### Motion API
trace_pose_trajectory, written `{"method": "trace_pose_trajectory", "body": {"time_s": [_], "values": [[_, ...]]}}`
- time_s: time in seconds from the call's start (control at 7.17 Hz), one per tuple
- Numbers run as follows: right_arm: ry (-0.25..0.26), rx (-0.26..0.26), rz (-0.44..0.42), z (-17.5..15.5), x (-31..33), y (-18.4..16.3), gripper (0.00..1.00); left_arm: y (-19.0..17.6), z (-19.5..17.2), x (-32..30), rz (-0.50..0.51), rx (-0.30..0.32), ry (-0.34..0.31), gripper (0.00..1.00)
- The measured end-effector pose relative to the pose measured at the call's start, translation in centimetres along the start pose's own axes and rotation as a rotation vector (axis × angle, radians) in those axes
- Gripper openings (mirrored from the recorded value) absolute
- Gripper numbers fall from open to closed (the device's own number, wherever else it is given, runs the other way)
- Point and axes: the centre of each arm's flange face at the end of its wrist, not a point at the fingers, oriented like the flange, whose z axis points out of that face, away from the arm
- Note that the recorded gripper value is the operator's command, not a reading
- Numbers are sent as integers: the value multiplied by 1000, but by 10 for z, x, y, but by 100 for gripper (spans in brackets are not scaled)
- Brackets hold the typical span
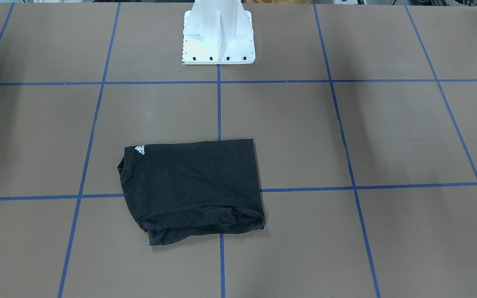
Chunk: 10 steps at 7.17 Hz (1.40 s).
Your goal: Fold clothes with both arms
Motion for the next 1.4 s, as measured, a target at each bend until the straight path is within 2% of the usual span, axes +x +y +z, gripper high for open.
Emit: {"method": "trace_pose_trajectory", "body": {"time_s": [0.56,1.4], "values": [[-11,7,0,-3,-3,-2,100,-8,-4,4,6,9,-5,100],[5,2,14,0,0,0,100,-4,-7,7,5,8,-2,100]]}}
